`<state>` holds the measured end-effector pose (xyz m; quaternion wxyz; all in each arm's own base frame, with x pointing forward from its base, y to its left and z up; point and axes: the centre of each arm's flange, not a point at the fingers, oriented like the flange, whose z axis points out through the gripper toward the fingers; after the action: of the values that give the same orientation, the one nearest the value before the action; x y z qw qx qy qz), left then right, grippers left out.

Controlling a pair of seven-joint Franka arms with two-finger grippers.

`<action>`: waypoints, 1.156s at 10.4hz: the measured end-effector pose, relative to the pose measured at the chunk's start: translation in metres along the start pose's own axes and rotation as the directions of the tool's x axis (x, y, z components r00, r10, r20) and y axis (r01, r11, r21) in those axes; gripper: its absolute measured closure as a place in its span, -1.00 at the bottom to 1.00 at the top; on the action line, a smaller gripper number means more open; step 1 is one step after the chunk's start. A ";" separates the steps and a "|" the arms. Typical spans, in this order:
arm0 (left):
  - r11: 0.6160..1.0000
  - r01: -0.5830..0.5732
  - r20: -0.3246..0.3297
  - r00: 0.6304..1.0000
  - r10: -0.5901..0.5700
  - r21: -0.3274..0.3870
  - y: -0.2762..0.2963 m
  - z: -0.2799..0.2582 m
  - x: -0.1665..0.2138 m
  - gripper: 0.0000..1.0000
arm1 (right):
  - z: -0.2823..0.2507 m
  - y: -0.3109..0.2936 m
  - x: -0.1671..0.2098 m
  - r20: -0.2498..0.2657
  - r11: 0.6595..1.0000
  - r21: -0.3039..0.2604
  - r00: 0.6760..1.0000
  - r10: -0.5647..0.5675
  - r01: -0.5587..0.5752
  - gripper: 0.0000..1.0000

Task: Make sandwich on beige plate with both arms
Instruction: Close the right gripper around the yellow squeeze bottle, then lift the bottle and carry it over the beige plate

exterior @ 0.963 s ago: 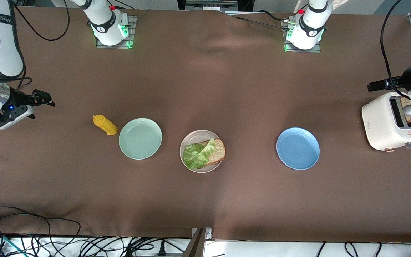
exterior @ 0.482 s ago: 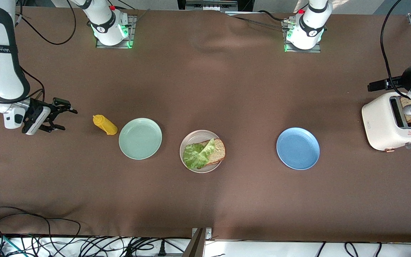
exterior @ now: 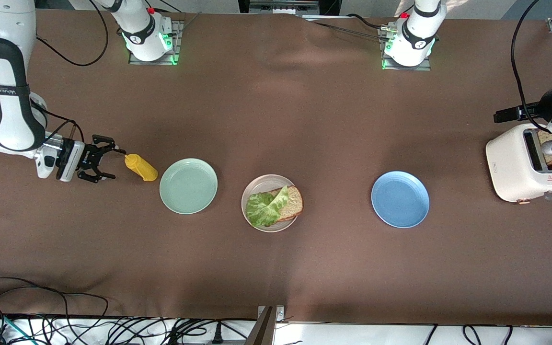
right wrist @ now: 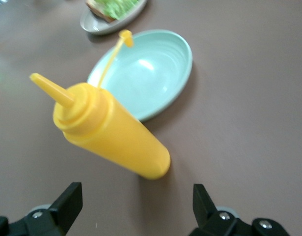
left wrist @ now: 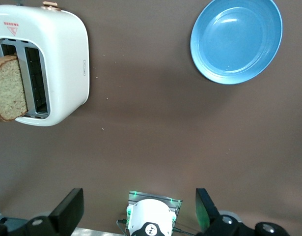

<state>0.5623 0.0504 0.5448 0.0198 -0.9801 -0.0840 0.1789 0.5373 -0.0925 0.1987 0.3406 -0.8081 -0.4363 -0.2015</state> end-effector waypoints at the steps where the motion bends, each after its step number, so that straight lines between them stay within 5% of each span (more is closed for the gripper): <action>1: 1.000 0.000 0.000 1.000 0.000 0.000 0.000 0.000 0.000 -1.00 | 0.013 0.000 -0.005 -0.058 0.999 0.024 0.997 -0.046 0.047 -1.00; 4: 1.000 -0.001 0.000 1.000 0.001 0.000 0.000 0.000 0.000 -1.00 | 0.036 -0.003 -0.012 -0.150 0.979 0.069 0.972 -0.178 0.190 -1.00; 9: 1.000 0.002 0.000 1.000 -0.002 0.000 0.001 0.000 0.000 -1.00 | 0.053 -0.006 0.008 -0.237 0.941 0.018 0.916 -0.323 0.337 -0.80; 12: 1.000 0.003 0.000 1.000 -0.003 0.000 0.001 0.000 0.000 -1.00 | 0.055 -0.004 0.011 -0.219 0.947 0.012 0.925 -0.309 0.320 0.11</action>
<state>0.5624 0.0493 0.5448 0.0203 -0.9800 -0.0854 0.1788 0.5418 -0.0450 0.1694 0.3678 -0.6930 -0.5255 -0.3290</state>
